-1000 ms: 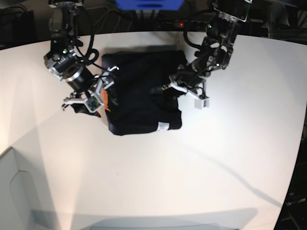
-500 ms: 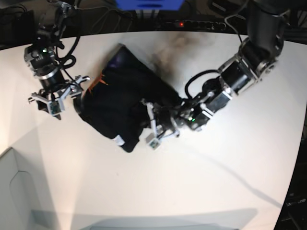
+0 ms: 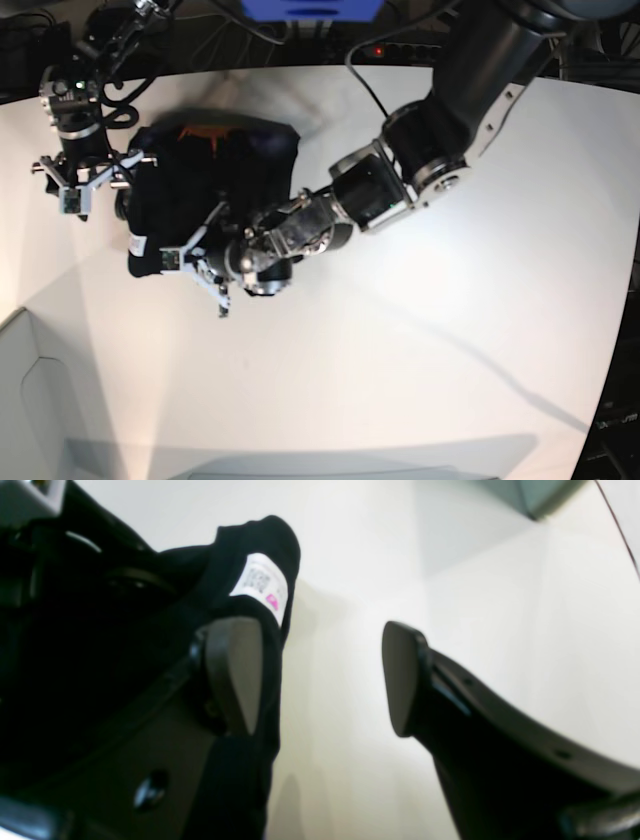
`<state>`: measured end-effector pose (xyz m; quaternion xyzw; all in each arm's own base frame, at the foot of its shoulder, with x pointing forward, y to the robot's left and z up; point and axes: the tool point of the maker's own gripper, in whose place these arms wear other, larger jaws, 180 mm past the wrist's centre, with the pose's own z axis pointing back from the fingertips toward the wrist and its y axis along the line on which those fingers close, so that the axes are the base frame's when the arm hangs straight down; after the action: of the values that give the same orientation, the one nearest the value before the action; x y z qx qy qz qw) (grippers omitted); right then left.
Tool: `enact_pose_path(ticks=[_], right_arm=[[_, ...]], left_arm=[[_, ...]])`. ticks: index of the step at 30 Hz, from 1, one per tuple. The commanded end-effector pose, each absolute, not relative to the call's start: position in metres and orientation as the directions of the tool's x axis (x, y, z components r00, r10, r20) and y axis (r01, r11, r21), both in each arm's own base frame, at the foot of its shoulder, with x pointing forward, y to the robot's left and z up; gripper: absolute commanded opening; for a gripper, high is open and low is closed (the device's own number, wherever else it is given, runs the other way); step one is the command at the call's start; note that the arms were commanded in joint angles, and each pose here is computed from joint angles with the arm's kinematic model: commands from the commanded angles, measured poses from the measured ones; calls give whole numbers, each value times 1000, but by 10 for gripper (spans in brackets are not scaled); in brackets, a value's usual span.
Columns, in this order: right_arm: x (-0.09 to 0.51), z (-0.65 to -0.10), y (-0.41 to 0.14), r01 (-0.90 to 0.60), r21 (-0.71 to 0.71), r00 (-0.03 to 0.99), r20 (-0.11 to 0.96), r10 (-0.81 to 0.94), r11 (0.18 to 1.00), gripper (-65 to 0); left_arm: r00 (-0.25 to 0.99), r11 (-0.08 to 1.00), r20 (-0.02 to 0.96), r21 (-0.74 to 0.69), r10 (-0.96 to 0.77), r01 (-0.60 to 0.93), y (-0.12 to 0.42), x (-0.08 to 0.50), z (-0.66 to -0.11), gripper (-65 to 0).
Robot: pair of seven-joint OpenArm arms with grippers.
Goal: Fold the T-shirt properly
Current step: 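Push the bundle toward the right gripper with the left gripper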
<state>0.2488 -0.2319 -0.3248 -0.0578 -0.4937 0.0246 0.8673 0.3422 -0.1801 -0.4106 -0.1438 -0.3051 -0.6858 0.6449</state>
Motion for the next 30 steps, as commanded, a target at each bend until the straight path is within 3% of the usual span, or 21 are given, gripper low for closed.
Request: enact_pose_path(ticks=[1,8,15,17,22,30], right_arm=[[255,-312,-227,0,-121,462,880,107,993,-270],[255,-312,-227,1,-121,463,880,107,993,-270],[258,-309,-225,-4,-119,450,886,108,993,-270],[259,-308,-226,-3,-121,448,887,110,993,-270],[262,-294,-225,-7,-145,417,899,134,989,-295],[258,-298,-209,-40,-128,424,896,133,991,-497]], left_arm=[[-142,-10,487,263,-862,965,-155,356,-420,-643],[-136,6,474,286,-870,958,-151,369,-415,-535],[-185,-7,485,346,-855,938,-160,385,-388,-292],[-217,-20,497,372,-840,928,-166,386,-375,-248],[-235,66,553,470,-799,880,-160,414,-310,-246],[-190,295,652,558,-734,776,-91,422,-231,-246]])
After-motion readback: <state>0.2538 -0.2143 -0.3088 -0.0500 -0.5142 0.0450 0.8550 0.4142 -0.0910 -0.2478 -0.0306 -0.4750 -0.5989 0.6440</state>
